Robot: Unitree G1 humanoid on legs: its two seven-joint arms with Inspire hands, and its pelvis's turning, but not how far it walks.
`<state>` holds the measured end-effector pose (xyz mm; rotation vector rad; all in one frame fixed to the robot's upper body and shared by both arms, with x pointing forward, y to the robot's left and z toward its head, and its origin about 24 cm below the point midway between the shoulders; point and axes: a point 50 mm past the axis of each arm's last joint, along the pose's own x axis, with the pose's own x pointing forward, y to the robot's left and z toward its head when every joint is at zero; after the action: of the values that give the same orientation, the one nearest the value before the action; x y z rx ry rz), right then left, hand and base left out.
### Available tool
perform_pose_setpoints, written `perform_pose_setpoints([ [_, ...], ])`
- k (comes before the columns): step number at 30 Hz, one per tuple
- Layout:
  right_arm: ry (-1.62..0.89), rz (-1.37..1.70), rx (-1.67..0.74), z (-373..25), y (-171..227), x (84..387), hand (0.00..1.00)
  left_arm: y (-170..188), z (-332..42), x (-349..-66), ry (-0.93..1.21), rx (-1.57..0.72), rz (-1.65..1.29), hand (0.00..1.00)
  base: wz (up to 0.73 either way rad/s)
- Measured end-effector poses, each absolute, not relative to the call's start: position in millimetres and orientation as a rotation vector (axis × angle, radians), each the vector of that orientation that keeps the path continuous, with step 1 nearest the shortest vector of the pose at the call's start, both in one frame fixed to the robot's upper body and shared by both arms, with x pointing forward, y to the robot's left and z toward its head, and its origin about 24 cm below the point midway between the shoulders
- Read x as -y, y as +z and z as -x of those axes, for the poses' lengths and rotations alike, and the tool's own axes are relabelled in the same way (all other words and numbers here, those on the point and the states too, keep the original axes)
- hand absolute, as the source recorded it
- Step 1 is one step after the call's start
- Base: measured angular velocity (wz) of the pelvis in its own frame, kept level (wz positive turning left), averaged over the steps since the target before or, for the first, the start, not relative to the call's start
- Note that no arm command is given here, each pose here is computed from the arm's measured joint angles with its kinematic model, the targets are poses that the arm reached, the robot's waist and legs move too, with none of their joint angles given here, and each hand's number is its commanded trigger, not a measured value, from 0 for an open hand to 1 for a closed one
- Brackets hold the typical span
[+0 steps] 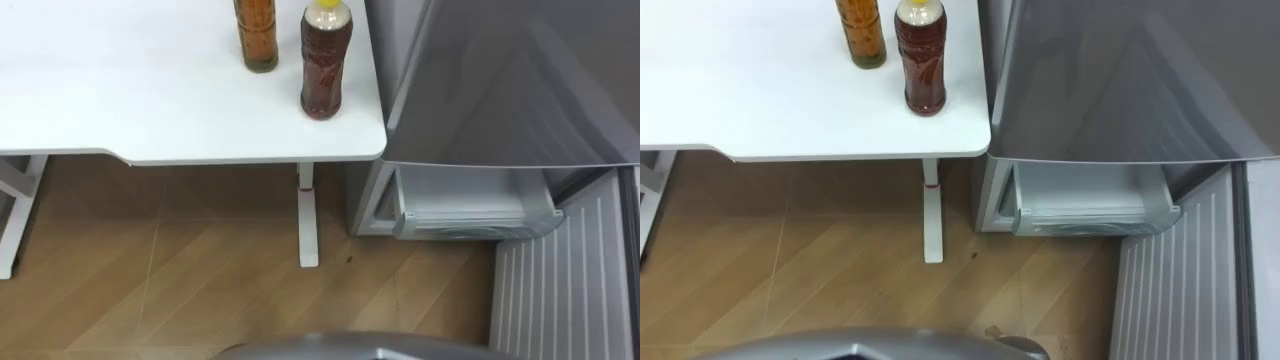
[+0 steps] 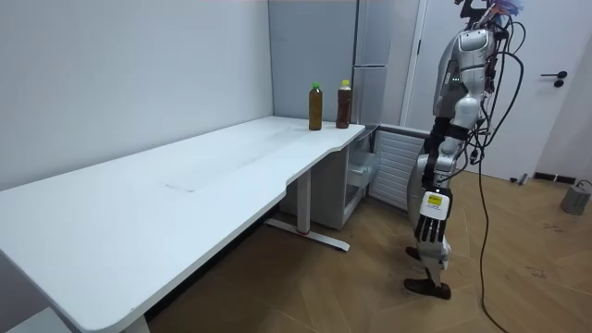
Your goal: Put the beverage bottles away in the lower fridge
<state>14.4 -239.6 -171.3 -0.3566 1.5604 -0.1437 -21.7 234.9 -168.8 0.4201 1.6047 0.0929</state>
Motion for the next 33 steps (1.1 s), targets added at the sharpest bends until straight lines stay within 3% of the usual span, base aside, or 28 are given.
perform_pose_setpoints([
  [16, -0.208, 0.344, -1.591, -2.0, -171.2, 240.4, 0.00, -168.2, 18.8, -237.7, 0.199, -1.590, -0.352, 0.00, 0.06],
  [33, -0.276, 0.344, -1.586, -0.5, -170.0, 244.3, 0.00, -157.2, 5.5, -260.9, 0.956, -1.357, 0.042, 0.00, 0.02],
])
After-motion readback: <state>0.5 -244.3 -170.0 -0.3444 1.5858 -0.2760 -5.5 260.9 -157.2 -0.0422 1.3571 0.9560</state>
